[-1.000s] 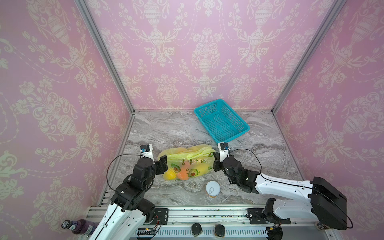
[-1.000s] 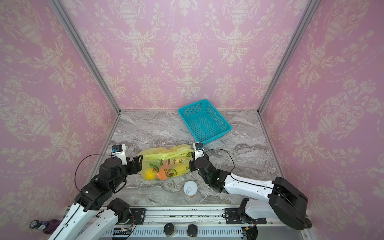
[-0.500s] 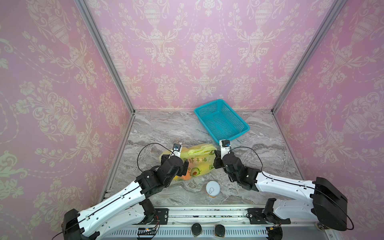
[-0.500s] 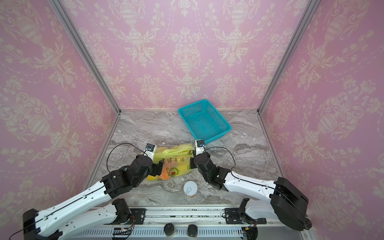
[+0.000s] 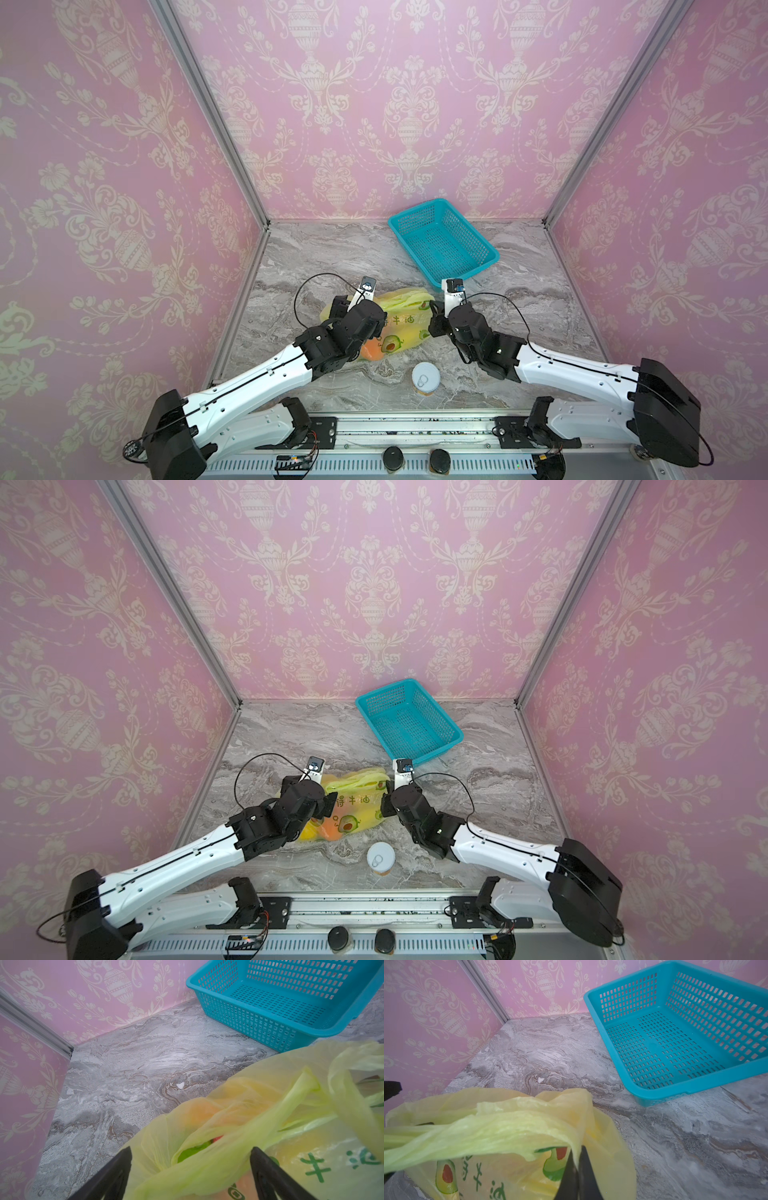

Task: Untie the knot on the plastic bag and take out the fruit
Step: 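Lift a bag handle upward with the left gripper while the right gripper holds the bag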

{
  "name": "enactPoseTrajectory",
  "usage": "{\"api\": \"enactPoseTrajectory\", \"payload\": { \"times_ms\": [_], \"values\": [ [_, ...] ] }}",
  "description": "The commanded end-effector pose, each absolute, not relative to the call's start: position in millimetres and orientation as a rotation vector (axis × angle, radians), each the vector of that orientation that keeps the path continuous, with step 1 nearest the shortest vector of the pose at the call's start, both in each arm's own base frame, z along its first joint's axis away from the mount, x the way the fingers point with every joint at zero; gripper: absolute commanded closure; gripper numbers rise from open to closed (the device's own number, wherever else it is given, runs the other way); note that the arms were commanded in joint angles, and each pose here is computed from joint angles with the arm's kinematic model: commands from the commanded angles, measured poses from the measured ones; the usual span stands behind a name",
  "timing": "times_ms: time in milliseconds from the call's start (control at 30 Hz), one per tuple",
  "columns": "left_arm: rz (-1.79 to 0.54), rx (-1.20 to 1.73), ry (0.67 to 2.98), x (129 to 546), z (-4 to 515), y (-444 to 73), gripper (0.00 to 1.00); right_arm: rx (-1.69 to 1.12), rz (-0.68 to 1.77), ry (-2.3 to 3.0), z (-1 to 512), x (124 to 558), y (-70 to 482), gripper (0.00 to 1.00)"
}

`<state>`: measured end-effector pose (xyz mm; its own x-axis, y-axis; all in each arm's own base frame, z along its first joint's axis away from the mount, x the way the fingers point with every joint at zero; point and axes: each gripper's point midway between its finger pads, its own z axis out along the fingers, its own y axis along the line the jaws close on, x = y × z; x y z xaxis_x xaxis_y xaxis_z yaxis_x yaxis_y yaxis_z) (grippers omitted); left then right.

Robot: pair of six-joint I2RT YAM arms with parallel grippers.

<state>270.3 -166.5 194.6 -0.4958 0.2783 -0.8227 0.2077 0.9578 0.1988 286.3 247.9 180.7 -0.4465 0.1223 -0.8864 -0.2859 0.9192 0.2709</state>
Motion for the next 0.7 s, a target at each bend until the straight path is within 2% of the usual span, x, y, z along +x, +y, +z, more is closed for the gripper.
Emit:
{"api": "enactPoseTrajectory", "payload": {
  "times_ms": [0, 67, 267, 533, 600, 633, 667],
  "values": [
    [0.100, 0.357, 2.077, 277, 205, -174, 0.05, -0.095, 0.515, 1.954, 198, 287, 249, 1.00],
    [0.074, 0.373, 2.081, 276, 203, -179, 0.01, -0.097, 0.515, 1.954, 199, 287, 249, 1.00],
    [0.005, 0.410, 2.081, 271, 197, -186, 0.01, -0.097, 0.521, 1.953, 199, 286, 249, 1.00],
    [0.145, 0.407, 2.122, 280, 176, -177, 0.01, -0.099, 0.533, 1.954, 198, 285, 250, 1.00],
    [0.167, 0.399, 2.136, 284, 172, -176, 0.05, -0.098, 0.535, 1.954, 198, 284, 250, 1.00],
    [0.165, 0.401, 2.145, 286, 170, -177, 0.10, -0.096, 0.535, 1.954, 198, 284, 249, 1.00],
    [0.163, 0.404, 2.154, 288, 168, -178, 0.21, -0.098, 0.535, 1.952, 199, 284, 249, 1.00]
  ]
}}
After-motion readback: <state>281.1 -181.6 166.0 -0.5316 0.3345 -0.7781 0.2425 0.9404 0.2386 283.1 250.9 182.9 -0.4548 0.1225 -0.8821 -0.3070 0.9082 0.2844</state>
